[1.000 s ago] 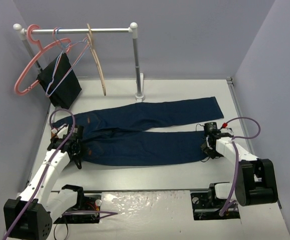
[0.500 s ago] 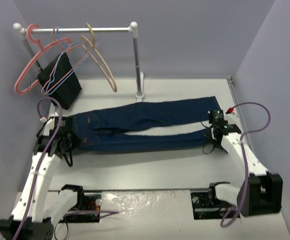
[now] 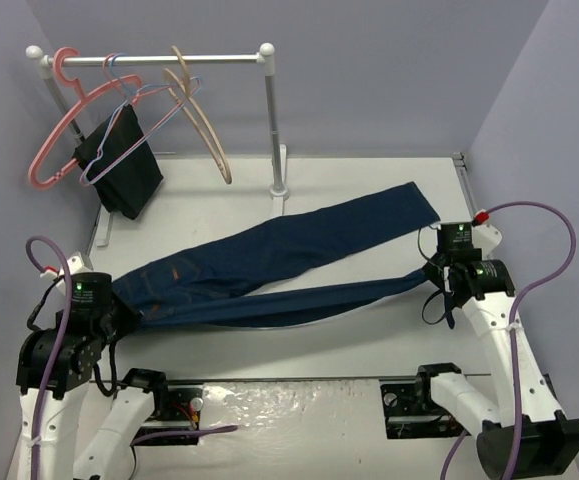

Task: Place the trousers on the hanger
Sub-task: Fold the trousers at the center of the board.

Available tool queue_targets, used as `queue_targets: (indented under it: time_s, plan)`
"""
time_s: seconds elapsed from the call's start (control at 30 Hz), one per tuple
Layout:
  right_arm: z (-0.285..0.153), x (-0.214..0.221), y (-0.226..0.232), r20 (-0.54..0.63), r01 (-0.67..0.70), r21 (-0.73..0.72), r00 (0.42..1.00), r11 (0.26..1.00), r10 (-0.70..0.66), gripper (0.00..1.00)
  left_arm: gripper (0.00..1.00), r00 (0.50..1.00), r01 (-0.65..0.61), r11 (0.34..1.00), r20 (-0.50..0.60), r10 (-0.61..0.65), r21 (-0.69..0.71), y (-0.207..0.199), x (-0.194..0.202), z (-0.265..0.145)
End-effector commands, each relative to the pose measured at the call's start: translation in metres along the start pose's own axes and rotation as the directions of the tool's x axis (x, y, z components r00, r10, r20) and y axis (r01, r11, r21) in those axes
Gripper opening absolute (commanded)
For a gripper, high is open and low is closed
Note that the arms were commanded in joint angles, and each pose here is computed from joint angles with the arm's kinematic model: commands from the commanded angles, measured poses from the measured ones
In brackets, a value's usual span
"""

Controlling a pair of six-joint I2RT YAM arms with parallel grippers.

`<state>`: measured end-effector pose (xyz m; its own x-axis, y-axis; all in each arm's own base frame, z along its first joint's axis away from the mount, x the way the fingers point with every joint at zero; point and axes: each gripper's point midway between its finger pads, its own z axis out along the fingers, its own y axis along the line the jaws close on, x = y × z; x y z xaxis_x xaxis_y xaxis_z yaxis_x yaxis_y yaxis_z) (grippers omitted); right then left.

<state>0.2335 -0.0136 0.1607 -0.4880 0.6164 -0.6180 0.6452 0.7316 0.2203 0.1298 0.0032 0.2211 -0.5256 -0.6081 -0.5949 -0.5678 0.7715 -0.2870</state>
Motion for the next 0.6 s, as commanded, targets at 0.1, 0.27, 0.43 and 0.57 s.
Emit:
queue_targets:
  time_s: [0.1,0.27,0.43,0.57]
  plan:
    - [0.004,-0.088,-0.001,0.235,0.024,0.193,0.969,0.981,-0.07,0.0,0.0,0.986,-0.081,0.967,0.124,0.114,-0.243,0.023,-0.049,0.007]
    - [0.023,-0.12,0.033,0.269,0.023,0.177,0.96,0.984,-0.071,0.0,0.0,0.979,-0.081,0.963,0.162,0.125,-0.256,-0.001,-0.075,0.03]
    - [0.049,-0.142,0.062,0.283,0.026,0.179,0.956,0.983,-0.077,0.0,0.0,0.979,-0.065,0.969,0.174,0.109,-0.239,-0.018,-0.086,0.051]
    - [0.062,-0.153,0.073,0.296,0.02,0.188,0.952,0.982,-0.076,0.0,0.0,0.985,-0.065,0.966,0.141,0.103,-0.251,-0.02,-0.078,0.066]
